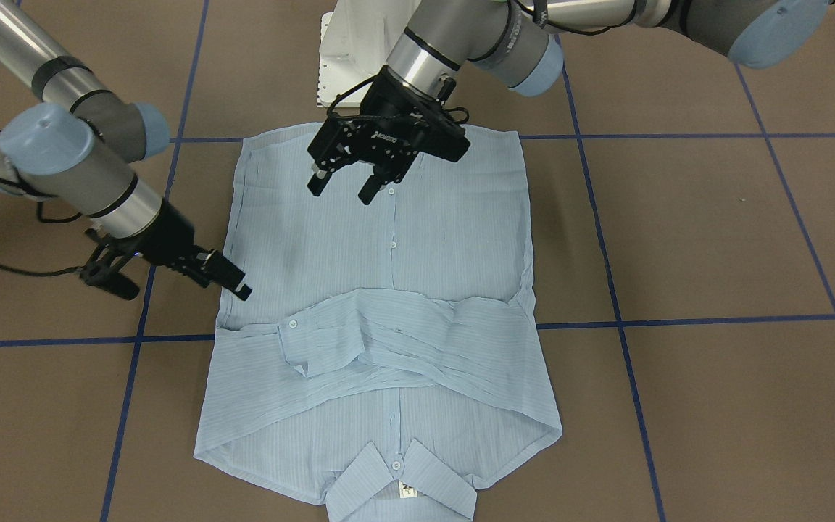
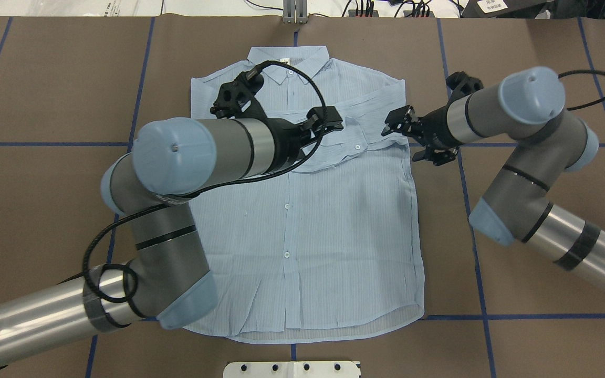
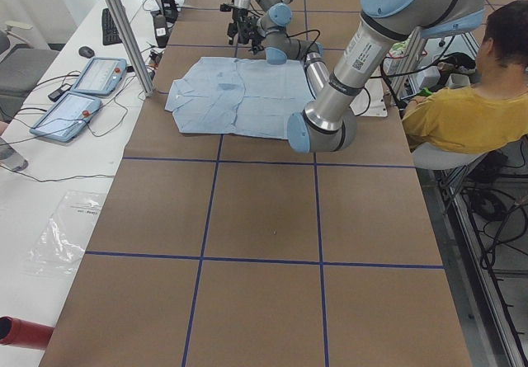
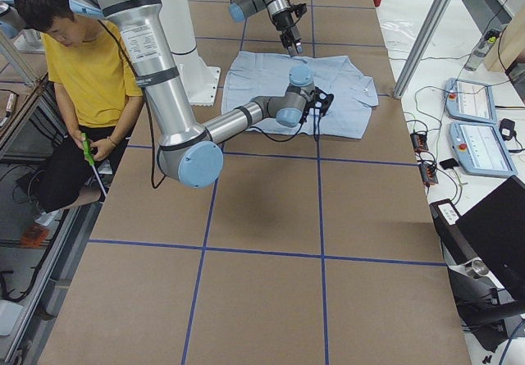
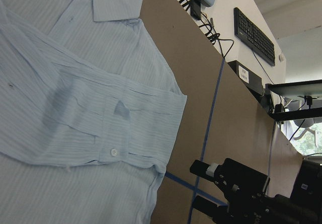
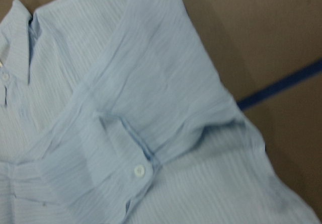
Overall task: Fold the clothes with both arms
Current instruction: 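Release the sleeve with the left gripper while the right gripper moves to the hem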
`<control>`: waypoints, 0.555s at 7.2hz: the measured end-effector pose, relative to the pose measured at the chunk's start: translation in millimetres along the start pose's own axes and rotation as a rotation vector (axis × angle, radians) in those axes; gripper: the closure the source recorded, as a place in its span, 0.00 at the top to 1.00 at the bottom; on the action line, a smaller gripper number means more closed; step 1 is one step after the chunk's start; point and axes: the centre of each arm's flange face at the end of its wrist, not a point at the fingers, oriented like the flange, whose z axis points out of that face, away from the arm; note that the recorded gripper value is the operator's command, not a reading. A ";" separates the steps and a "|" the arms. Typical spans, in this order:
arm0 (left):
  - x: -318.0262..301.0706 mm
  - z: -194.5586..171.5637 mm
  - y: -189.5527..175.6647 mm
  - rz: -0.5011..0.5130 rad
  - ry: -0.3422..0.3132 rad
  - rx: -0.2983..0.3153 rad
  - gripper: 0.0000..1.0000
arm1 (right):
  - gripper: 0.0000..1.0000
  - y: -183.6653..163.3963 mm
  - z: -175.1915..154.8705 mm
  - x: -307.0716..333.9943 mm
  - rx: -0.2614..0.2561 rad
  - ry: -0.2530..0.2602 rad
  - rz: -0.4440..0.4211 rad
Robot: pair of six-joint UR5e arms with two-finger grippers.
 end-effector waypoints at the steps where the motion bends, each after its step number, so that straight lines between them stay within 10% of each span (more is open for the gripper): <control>1: -23.6 -12.1 -8.9 0.080 -0.025 -0.001 0.94 | 0.99 56.5 4.0 7.6 0.006 0.020 0.036; 4: -68.5 -28.1 -36.4 0.202 -0.086 0.026 0.94 | 0.99 179.1 -5.7 52.9 0.120 0.181 0.077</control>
